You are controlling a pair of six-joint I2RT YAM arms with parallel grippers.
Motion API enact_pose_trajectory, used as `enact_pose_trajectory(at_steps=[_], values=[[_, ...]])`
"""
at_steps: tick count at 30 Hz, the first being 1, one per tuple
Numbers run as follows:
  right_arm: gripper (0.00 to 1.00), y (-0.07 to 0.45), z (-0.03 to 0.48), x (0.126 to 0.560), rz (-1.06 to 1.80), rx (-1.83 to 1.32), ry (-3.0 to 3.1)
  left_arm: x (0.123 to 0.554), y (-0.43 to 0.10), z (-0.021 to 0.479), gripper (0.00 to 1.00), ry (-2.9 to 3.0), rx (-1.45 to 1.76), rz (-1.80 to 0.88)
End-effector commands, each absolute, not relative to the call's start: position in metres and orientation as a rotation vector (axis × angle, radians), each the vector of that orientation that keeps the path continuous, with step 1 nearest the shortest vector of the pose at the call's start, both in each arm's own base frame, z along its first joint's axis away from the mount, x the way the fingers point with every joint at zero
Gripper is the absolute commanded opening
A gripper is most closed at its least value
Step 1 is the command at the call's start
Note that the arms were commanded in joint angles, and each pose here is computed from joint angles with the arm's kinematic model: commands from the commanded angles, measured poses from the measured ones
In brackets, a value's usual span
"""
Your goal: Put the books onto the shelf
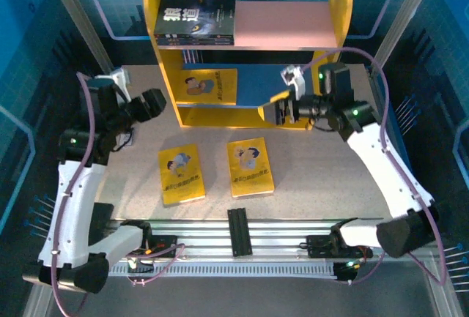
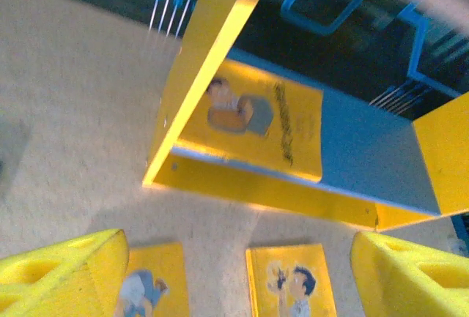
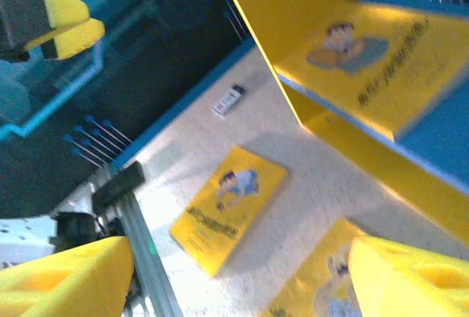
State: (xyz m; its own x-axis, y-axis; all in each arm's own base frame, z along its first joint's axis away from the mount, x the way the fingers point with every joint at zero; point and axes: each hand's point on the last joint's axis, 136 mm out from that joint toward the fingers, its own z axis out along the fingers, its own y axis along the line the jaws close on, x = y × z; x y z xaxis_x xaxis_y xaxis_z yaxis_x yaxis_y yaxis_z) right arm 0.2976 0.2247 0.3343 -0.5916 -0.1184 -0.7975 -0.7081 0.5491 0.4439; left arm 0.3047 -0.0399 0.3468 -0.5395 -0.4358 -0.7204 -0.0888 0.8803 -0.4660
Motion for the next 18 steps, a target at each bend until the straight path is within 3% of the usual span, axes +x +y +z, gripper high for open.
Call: enact_pose_trajectory(at_steps=[1, 10, 18], values=[[0.77, 0.211, 0.279, 0.297, 0.893, -0.568, 2.18, 0.308, -0.055, 0.317, 0.79, 2.141, -0.429, -0.598], [0.74, 0.183, 0.158, 0.275, 0.693, -0.339, 2.449, 0.296, -0.131, 0.188, 0.78, 2.409, -0.368, -0.647], [0.66, 0.181, 0.096, 0.274, 0.624, -0.276, 2.613, 0.278, -0.19, 0.11, 0.77, 2.586, -0.307, -0.683]])
